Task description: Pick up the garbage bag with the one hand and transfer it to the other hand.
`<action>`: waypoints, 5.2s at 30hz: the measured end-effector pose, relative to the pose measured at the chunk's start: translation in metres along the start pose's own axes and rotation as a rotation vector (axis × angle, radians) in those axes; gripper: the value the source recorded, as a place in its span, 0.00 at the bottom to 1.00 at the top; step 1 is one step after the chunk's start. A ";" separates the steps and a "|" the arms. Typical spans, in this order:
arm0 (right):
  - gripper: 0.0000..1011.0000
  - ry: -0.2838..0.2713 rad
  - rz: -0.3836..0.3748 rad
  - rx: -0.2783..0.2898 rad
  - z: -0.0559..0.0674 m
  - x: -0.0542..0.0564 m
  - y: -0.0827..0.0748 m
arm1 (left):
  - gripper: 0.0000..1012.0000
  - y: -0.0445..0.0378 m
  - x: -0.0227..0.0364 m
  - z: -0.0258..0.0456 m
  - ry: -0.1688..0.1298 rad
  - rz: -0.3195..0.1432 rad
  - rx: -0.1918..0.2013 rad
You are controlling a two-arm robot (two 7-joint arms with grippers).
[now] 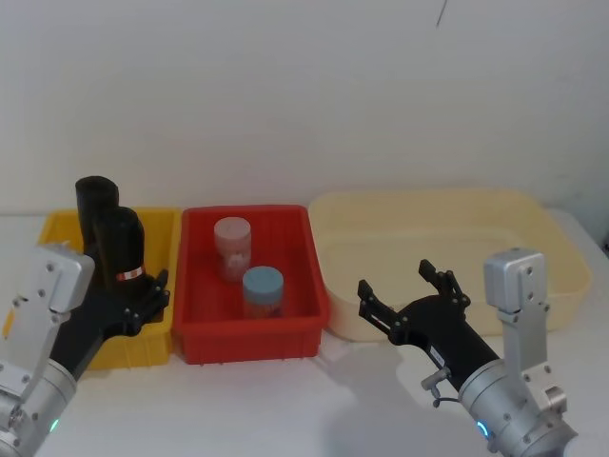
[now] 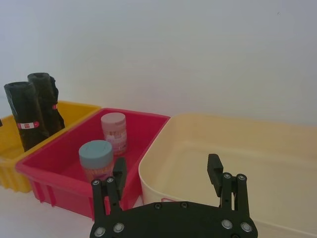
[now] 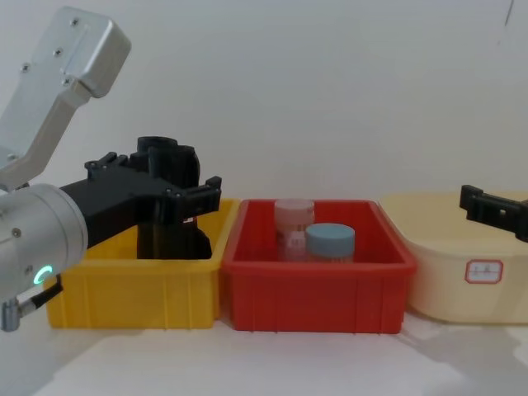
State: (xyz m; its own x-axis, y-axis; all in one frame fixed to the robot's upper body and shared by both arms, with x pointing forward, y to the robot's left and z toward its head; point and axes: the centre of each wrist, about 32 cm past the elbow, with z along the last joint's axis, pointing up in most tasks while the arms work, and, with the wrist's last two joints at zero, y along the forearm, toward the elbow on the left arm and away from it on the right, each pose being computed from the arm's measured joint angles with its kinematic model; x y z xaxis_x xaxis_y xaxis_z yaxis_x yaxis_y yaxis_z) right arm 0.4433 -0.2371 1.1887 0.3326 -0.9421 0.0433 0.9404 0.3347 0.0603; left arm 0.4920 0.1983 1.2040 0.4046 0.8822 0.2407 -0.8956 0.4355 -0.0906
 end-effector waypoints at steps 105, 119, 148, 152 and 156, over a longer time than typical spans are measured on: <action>0.99 0.000 0.000 0.000 0.000 0.000 0.000 | 0.45 -0.0722 0.0404 0.0006 0.142 -0.088 -0.068; 0.99 0.000 0.000 0.000 0.000 0.000 0.000 | 0.44 -0.0911 0.0382 0.0542 0.059 -0.263 -0.144; 0.99 0.000 0.000 0.000 0.000 0.000 0.000 | 0.44 -0.1583 -0.0193 0.0735 0.148 -0.624 -0.154; 0.99 0.000 0.000 0.000 0.000 0.000 0.000 | 0.44 -0.1617 -0.0230 0.0725 0.159 -0.643 -0.148; 0.99 0.000 0.000 0.000 0.000 0.000 0.000 | 0.44 -0.1640 -0.0259 0.0720 0.169 -0.659 -0.142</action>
State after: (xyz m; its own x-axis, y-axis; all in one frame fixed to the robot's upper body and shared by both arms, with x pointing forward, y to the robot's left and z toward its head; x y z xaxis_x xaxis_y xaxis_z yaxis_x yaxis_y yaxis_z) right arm 0.4433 -0.2371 1.1887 0.3326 -0.9421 0.0432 0.9404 0.3348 0.0603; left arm 0.6151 0.0912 1.2822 0.8892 0.4368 0.1359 -0.4254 0.8988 -0.1054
